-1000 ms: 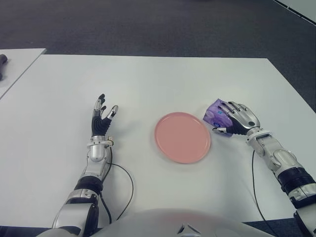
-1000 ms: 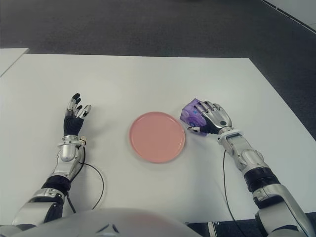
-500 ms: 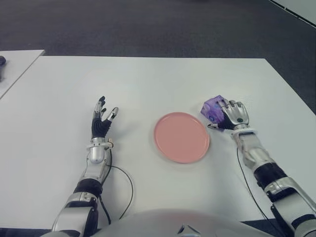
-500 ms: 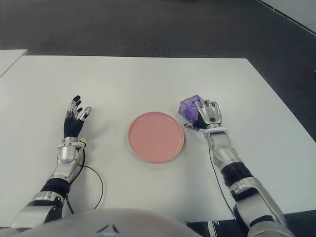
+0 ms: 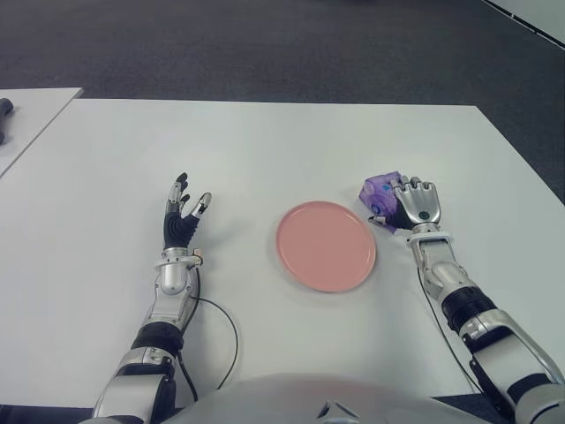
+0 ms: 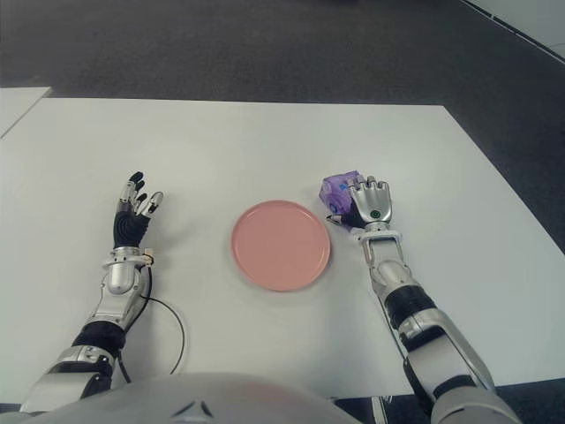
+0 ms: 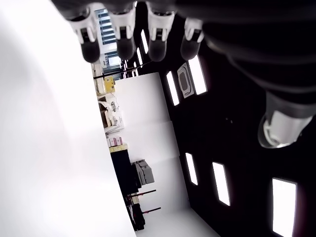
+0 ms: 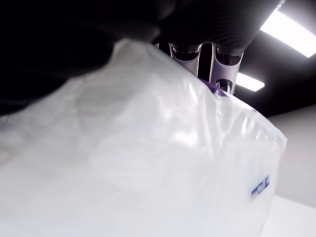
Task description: Put the tissue paper into the plate.
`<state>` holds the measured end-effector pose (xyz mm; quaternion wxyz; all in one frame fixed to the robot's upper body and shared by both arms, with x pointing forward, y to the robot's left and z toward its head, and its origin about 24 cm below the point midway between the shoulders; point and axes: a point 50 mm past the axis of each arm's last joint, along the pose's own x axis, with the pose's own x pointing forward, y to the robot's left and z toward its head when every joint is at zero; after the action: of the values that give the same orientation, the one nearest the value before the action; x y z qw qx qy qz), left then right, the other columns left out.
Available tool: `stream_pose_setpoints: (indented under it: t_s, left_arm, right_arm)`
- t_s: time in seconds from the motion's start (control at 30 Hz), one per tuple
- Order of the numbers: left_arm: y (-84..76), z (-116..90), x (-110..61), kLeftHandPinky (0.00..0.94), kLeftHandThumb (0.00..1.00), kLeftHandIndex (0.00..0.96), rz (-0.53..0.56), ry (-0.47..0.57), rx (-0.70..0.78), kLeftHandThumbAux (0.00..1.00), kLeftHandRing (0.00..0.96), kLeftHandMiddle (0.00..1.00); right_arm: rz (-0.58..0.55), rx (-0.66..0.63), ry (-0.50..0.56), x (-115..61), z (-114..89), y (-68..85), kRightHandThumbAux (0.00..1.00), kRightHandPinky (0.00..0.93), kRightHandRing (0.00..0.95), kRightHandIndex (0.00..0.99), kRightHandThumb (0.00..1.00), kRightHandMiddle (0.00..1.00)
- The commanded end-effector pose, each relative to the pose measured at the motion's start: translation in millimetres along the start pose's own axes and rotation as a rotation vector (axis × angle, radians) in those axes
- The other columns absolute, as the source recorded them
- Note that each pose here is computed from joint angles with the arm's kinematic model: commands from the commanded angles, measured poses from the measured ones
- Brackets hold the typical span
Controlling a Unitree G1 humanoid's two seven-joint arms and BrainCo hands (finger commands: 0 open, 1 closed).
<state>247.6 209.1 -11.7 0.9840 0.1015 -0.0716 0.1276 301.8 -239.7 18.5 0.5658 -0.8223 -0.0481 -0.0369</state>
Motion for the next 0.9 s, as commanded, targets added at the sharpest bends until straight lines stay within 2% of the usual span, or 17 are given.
stream_pose_setpoints:
  t_s: [0.03,0.07,0.1,0.17,0.27,0.4,0.43,0.57,0.9]
  left_arm:
    - [-0.6,-11.7,-13.4,0.0,0.0,0.0,-0.007,0.073,0.013,0.467,0.0,0.0]
    - [-0.6,-11.6,-13.4,0.0,0.0,0.0,-0.008,0.072,0.013,0.469,0.0,0.0]
    - [-0.6,-11.5,-13.5,0.0,0.0,0.0,-0.009,0.071,0.013,0.469,0.0,0.0]
    - [-1.0,-11.3,-13.5,0.0,0.0,0.0,-0.01,0.071,0.013,0.469,0.0,0.0]
    - [-1.5,-11.0,-13.7,0.0,0.0,0.0,-0.009,0.07,0.016,0.466,0.0,0.0]
    - [-2.5,-10.5,-14.0,0.0,0.0,0.0,-0.008,0.07,0.014,0.463,0.0,0.0]
    - [-2.6,-10.4,-14.2,0.0,0.0,0.0,-0.008,0.069,0.014,0.463,0.0,0.0]
    - [-3.4,-10.0,-14.7,0.0,0.0,0.0,-0.01,0.066,0.011,0.457,0.0,0.0]
    - [-5.0,-10.0,-15.6,0.0,0.0,0.0,-0.004,0.071,0.007,0.449,0.0,0.0]
  right_arm:
    - [0.297,-0.027,-0.103,-53.5,21.6,59.7,0.675,0.529,0.481,0.26,1.0,0.374]
    - [0.294,-0.02,-0.099,-53.4,21.6,59.9,0.675,0.529,0.482,0.262,1.0,0.373]
    - [0.291,-0.015,-0.097,-53.3,21.6,60.2,0.664,0.616,0.498,0.263,1.0,0.384]
    - [0.288,-0.007,-0.093,-53.0,21.4,60.5,0.655,0.692,0.511,0.264,1.0,0.392]
    - [0.282,0.005,-0.097,-53.3,22.8,59.3,0.649,0.746,0.518,0.271,1.0,0.397]
    - [0.273,0.013,-0.106,-53.6,23.2,58.4,0.647,0.763,0.517,0.311,1.0,0.399]
    - [0.271,0.013,-0.108,-53.6,23.2,58.3,0.654,0.765,0.515,0.357,0.981,0.398]
    - [0.266,0.016,-0.112,-53.7,23.0,58.0,0.664,0.776,0.512,0.416,0.957,0.395]
    - [0.24,0.054,-0.125,-53.8,21.4,55.6,0.663,0.778,0.534,0.441,0.951,0.402]
